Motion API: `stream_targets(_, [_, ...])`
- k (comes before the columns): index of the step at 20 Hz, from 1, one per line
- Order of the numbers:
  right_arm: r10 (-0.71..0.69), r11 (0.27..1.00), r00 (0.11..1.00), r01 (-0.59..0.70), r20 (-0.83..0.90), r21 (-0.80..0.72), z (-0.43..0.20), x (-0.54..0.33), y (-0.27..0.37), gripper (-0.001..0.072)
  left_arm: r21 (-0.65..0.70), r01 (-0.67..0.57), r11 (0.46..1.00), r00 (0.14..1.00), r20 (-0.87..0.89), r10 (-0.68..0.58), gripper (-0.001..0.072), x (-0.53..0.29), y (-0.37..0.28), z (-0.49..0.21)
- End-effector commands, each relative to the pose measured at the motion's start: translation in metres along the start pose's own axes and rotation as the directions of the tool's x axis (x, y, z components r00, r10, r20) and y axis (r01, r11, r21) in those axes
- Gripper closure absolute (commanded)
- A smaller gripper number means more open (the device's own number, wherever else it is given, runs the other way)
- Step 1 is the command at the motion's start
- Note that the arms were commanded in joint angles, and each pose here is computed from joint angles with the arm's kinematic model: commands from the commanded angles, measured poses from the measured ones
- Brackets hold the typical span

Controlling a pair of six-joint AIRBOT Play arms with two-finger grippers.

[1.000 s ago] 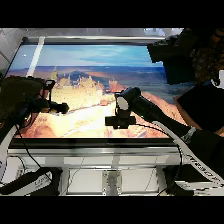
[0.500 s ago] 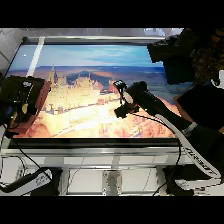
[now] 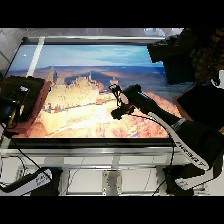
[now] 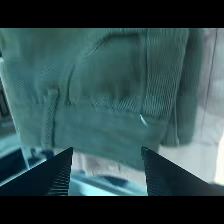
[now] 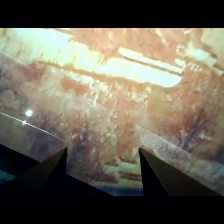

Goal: Fold the clothes and pants, and hang the long-sleeved shirts on hangers.

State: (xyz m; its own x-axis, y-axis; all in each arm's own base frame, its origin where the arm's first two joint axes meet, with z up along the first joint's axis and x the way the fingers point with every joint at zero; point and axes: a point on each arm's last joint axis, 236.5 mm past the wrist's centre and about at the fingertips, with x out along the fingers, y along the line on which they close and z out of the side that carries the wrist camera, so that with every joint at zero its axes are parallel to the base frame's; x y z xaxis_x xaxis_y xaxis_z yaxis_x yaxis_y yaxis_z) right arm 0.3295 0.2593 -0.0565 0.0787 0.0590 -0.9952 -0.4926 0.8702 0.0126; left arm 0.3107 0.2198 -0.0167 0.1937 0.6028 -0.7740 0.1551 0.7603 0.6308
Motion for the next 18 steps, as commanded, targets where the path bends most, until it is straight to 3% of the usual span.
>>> stream_targets(1, [0.014, 1.0, 1.0, -0.014, -0.001, -0.014, 0.001, 0.003, 0.003, 0.0211, 0.024, 0.092, 0.995, 0.993, -0.076, -0.09, 0.0209, -0.002, -0.022, -0.018])
stream_targets(5, [0.025, 1.0, 1.0, -0.025, -0.003, -0.01, 0.0, 0.003, 0.006, 0.0212, 0.1, 0.129, 0.987, 0.99, -0.076, -0.122, 0.0211, -0.002, -0.03, -0.018])
stream_targets(9, [0.052, 0.999, 0.999, -0.052, -0.01, 0.0, -0.001, 0.003, 0.012, 0.0211, 0.175, 0.095, 0.98, 0.991, -0.108, -0.077, 0.0225, 0.013, -0.025, -0.019])
stream_targets(11, [0.061, 0.998, 0.998, -0.061, -0.013, 0.004, -0.002, 0.003, 0.014, 0.0211, 0.2, 0.067, 0.978, 0.993, -0.112, -0.045, 0.0263, 0.023, -0.023, -0.015])
stream_targets(13, [0.078, 0.997, 0.997, -0.077, -0.014, 0.01, -0.002, 0.003, 0.018, 0.0211, 0.221, 0.003, 0.975, 0.995, -0.096, 0.019, 0.0384, 0.025, -0.014, -0.007])
stream_targets(18, [0.097, 0.995, 0.995, -0.097, -0.015, 0.017, -0.002, 0.002, 0.023, 0.0211, 0.254, -0.092, 0.963, 0.995, 0.002, 0.095, 0.0387, 0.015, -0.009, 0.024])
